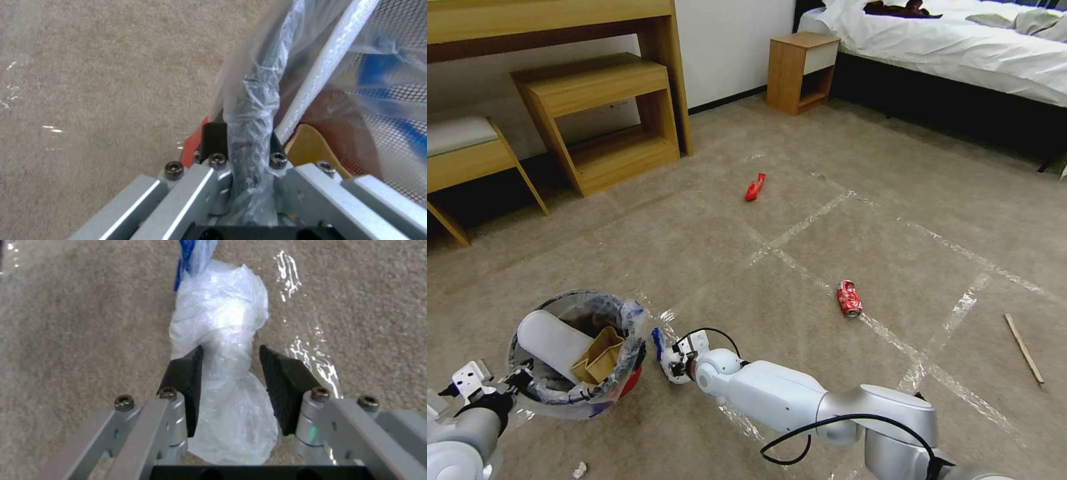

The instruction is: Pick up the trash bin and place the garbage on the floor into it.

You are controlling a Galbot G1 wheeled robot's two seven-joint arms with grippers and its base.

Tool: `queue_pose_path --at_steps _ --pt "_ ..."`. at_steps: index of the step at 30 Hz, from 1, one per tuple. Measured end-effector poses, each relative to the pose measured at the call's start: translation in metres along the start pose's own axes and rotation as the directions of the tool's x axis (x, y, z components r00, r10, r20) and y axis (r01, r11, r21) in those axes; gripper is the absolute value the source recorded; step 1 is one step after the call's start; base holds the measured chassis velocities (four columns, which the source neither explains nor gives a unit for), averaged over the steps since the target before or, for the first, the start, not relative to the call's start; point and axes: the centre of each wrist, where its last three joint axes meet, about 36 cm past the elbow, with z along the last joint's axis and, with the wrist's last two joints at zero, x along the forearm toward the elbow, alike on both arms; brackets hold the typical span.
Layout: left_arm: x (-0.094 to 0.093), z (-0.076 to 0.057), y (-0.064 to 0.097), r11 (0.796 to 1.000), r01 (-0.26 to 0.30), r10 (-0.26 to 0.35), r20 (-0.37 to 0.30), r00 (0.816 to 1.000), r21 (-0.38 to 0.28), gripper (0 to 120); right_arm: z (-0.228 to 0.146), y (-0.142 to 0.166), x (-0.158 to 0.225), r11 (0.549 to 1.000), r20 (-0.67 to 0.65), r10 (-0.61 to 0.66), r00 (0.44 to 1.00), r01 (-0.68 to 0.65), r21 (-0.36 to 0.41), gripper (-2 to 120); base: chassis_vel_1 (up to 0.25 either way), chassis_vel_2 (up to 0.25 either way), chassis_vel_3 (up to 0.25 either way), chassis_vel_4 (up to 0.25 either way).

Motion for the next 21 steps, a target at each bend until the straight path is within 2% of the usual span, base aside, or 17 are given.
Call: queue_pose_path --at_steps 4,6,11,13,16,21 --pt "0.000 0.000 0.000 1.000 -0.001 0.001 0.001 1.000 -0.002 1 0.001 -0.001 0.001 1.000 0.005 -0.001 1.000 0.001 0.002 32 0.000 0.000 0.000 0.000" --pt "0.000 0.001 -0.001 1.000 -0.001 0.001 0.001 1.000 -0.001 1 0.002 0.001 0.001 1.000 0.005 -0.004 1.000 0.004 0.002 26 0.000 0.000 0.000 0.000" --pt "0.000 0.002 -0.002 1.000 -0.001 0.001 -0.001 1.000 -0.002 1 0.005 0.003 -0.001 1.000 0.007 -0.011 1.000 0.011 0.009 19 0.000 0.000 0.000 0.000" --pt "0.001 0.003 -0.003 1.000 -0.002 0.002 0.000 1.000 -0.003 1 0.008 0.007 -0.002 1.000 0.005 -0.019 1.000 0.019 0.014 5 0.000 0.000 0.000 0.000" --pt "0.001 0.003 -0.003 1.000 -0.003 0.003 -0.001 1.000 -0.003 1 0.009 0.009 -0.002 1.000 0.004 -0.025 1.000 0.025 0.015 0 0.000 0.000 0.000 0.000" --pt "0.000 0.005 -0.004 1.000 -0.004 0.004 -0.004 1.000 0.000 1 0.014 0.012 -0.003 0.999 0.003 -0.033 0.999 0.033 0.022 0 0.000 0.000 0.000 0.000"
